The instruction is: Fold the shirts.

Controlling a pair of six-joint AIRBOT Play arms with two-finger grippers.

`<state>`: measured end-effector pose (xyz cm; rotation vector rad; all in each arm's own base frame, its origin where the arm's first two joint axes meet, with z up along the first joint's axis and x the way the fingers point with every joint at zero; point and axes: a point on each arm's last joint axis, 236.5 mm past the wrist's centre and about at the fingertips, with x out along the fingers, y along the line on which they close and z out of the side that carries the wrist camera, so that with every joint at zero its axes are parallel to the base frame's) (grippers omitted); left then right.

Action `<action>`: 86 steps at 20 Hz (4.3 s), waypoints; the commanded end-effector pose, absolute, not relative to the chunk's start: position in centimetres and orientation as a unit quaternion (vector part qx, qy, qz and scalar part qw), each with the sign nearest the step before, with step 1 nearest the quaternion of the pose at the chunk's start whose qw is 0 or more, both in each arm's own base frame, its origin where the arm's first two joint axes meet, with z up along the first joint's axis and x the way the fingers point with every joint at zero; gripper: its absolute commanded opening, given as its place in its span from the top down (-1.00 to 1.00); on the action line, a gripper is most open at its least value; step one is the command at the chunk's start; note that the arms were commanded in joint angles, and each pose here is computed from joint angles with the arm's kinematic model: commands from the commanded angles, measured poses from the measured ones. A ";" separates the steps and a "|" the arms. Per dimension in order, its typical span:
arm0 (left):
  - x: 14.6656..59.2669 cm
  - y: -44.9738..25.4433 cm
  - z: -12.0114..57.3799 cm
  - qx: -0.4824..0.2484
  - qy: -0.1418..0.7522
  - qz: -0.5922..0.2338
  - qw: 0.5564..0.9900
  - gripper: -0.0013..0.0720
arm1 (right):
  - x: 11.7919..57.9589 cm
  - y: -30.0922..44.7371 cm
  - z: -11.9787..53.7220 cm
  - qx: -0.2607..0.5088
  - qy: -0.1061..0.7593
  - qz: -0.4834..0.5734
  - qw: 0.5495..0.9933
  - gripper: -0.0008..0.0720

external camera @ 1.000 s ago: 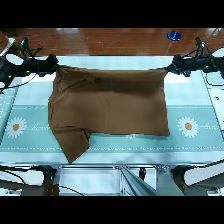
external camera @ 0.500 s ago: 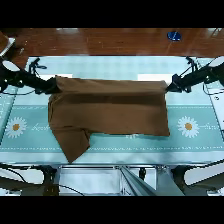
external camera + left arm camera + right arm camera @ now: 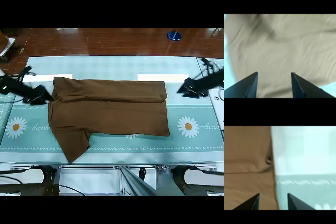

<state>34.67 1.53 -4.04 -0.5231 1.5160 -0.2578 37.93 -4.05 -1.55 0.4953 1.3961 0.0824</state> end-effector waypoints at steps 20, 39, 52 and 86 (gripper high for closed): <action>20.2 -6.0 -12.4 -0.352 0.684 -0.103 0.631 0.90 | 23.0 -4.4 -7.1 0.384 0.550 -0.107 0.734 -0.14; 27.8 -4.3 -7.3 -0.352 0.612 -0.126 0.697 0.92 | 29.4 6.3 -6.9 0.371 0.576 0.064 0.725 0.90; 50.7 -6.1 -3.3 -0.325 0.528 -0.163 0.768 0.92 | 46.8 3.6 -4.3 0.368 0.545 0.104 0.746 0.90; 42.6 -17.6 2.0 -0.219 0.507 -0.314 0.772 0.92 | 40.3 2.8 -1.7 0.258 0.604 0.129 0.743 0.90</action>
